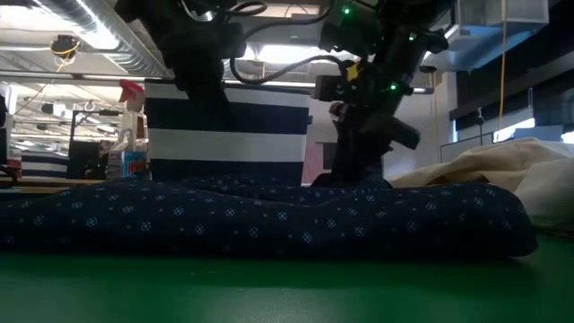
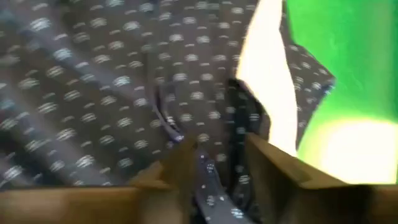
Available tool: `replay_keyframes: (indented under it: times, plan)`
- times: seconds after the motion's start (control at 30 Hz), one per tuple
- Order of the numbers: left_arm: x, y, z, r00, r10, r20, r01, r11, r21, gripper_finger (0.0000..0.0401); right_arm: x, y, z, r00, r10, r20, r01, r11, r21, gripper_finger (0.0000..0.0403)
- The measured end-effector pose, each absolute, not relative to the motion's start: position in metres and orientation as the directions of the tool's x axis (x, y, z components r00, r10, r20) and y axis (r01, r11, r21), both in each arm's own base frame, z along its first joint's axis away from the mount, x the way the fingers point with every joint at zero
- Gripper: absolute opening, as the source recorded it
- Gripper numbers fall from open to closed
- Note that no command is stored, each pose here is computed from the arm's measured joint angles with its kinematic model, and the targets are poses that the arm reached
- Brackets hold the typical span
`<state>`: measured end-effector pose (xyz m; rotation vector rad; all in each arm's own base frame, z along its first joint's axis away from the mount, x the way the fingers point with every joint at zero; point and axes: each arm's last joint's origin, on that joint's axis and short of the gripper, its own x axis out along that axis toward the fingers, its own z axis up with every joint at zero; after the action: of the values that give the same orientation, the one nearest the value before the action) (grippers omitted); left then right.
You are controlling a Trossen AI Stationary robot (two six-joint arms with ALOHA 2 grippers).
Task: Fold laundry
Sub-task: Fold the blue polo shirt
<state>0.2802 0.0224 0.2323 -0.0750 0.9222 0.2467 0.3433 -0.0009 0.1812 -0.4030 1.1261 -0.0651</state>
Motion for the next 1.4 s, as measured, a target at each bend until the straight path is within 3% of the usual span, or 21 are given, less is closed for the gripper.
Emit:
replay_keyframes:
  times: [0.13, 0.2, 0.6, 0.7, 0.83, 0.97, 1.2, 1.4]
  plan:
    - [0.28, 0.022, 0.232, 0.577, 0.181, -0.796, -0.244, 0.969, 0.043, 0.0153, 0.344, -0.011, 0.182, 0.439, -0.27, -0.857, -0.062, 0.943, -0.328, 0.0038]
    - [0.28, 0.022, 0.232, 0.578, 0.181, -0.796, -0.244, 0.969, 0.043, 0.0153, 0.343, -0.017, 0.181, 0.425, -0.277, -0.862, -0.029, 0.947, -0.319, 0.0011]
    - [0.28, 0.023, 0.232, 0.579, 0.181, -0.795, -0.224, 0.973, 0.058, 0.0153, 0.345, -0.072, 0.219, 0.474, -0.359, -0.804, 0.285, 0.927, -0.245, 0.0007]
    - [0.28, 0.023, 0.233, 0.58, 0.183, -0.794, -0.225, 0.973, 0.059, 0.0153, 0.344, -0.081, 0.219, 0.49, -0.32, -0.81, 0.305, 0.934, -0.185, 0.0003]
    - [0.283, 0.023, 0.232, 0.585, 0.191, -0.788, -0.233, 0.97, 0.061, 0.0153, 0.342, -0.081, 0.217, 0.497, -0.208, -0.842, 0.303, 0.951, -0.057, 0.0024]
    - [0.29, 0.028, 0.217, 0.546, 0.171, -0.82, -0.25, 0.968, 0.036, 0.0153, 0.34, -0.075, 0.217, 0.49, -0.142, -0.86, 0.28, 0.96, 0.0, 0.0071]
    - [0.313, 0.032, 0.181, 0.53, 0.101, -0.842, -0.165, 0.986, 0.014, 0.0153, 0.338, -0.073, 0.216, 0.465, -0.137, -0.875, 0.293, 0.956, 0.006, 0.0164]
    - [0.32, 0.04, 0.165, 0.515, 0.05, -0.856, -0.15, 0.988, -0.032, 0.0153, 0.335, -0.072, 0.214, 0.439, -0.131, -0.889, 0.293, 0.956, 0.004, 0.02]
